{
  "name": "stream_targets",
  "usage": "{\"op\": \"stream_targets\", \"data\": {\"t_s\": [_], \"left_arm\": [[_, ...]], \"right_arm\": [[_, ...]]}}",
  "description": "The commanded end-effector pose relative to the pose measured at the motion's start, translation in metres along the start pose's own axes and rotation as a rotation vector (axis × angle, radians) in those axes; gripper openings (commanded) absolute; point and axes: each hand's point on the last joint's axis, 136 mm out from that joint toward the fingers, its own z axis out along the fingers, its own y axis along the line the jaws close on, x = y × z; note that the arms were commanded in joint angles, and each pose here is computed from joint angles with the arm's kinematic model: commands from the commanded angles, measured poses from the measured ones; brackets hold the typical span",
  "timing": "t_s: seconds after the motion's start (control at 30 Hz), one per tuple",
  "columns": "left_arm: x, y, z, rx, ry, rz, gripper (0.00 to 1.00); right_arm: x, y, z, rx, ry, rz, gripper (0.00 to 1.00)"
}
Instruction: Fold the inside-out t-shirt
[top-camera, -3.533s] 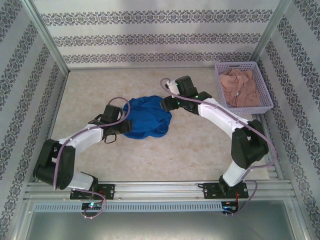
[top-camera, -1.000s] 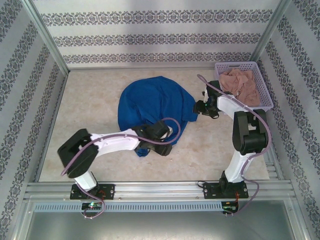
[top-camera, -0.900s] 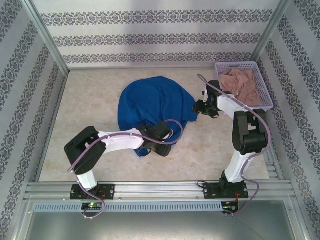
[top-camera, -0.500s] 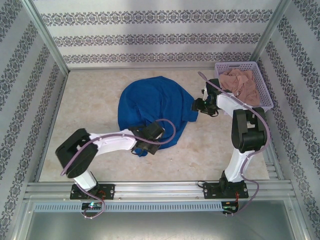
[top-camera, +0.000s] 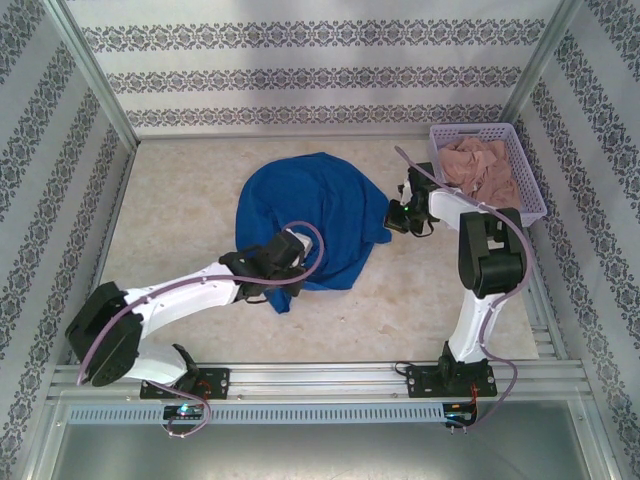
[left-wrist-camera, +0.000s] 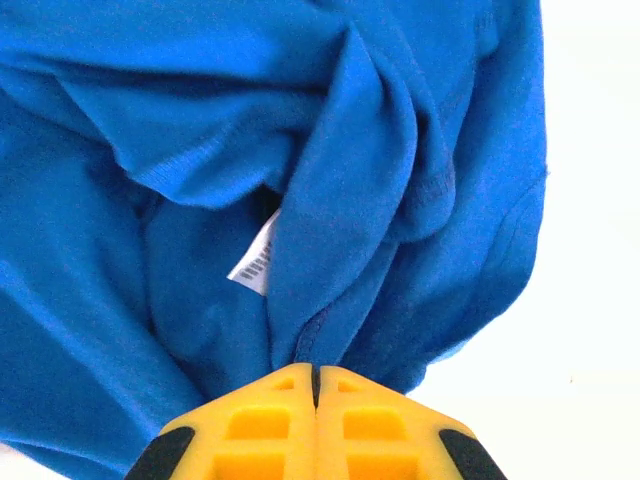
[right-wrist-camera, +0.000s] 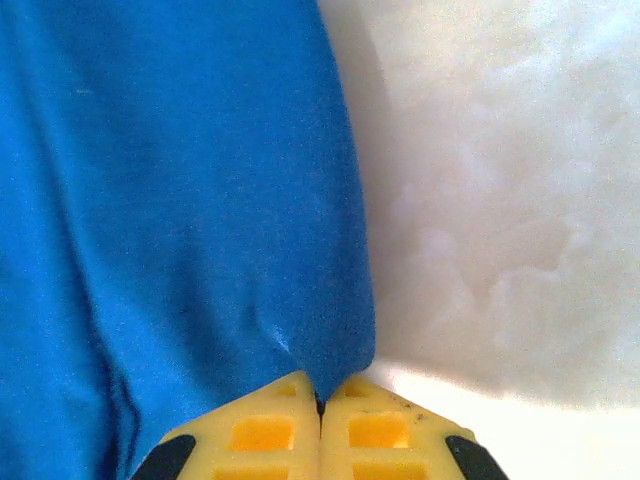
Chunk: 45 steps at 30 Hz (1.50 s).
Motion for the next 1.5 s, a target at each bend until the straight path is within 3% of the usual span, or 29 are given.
{"op": "stream_targets", "data": {"t_s": [0.0, 0.13, 0.43, 0.7, 0.83, 0.93, 1.03, 1.2, 1.3, 1.37, 1.47], "left_arm": [[-0.028, 0.012, -0.022, -0.019, -0.102, -0.055, 0.00], [-0.073, 0.038, -0.069, -0.068, -0.261, -0.093, 0.00], [-0.168, 0.117, -0.219, -0.314, -0.680, -0.191, 0.00], [-0.234, 0.124, -0.351, -0.419, -0.988, -0.159, 0.00], [-0.259, 0.114, -0.398, -0.434, -1.072, -0.098, 0.00], [-0.269, 0.113, -0.402, -0.450, -1.040, -0.070, 0.00], [-0.266, 0.118, -0.383, -0.460, -0.968, -0.069, 0.00], [-0.228, 0.139, -0.300, -0.445, -0.779, -0.135, 0.00], [-0.209, 0.159, -0.259, -0.449, -0.723, -0.193, 0.00], [-0.220, 0.177, -0.251, -0.439, -0.731, -0.243, 0.00], [-0.268, 0.194, -0.277, -0.456, -0.814, -0.245, 0.00]], "right_arm": [[-0.025, 0.048, -0.067, -0.150, -0.161, -0.055, 0.00], [-0.039, 0.093, -0.144, -0.275, -0.306, -0.107, 0.00], [-0.062, 0.176, -0.303, -0.501, -0.621, -0.214, 0.00], [-0.057, 0.238, -0.413, -0.628, -0.850, -0.334, 0.00], [-0.041, 0.262, -0.463, -0.655, -0.965, -0.400, 0.00], [-0.030, 0.269, -0.473, -0.626, -1.007, -0.433, 0.00], [-0.026, 0.258, -0.460, -0.568, -0.998, -0.419, 0.00], [-0.013, 0.220, -0.390, -0.463, -0.883, -0.346, 0.00], [-0.013, 0.202, -0.350, -0.428, -0.838, -0.297, 0.00], [-0.031, 0.199, -0.341, -0.401, -0.857, -0.281, 0.00], [-0.081, 0.218, -0.371, -0.420, -0.993, -0.288, 0.00]]}}
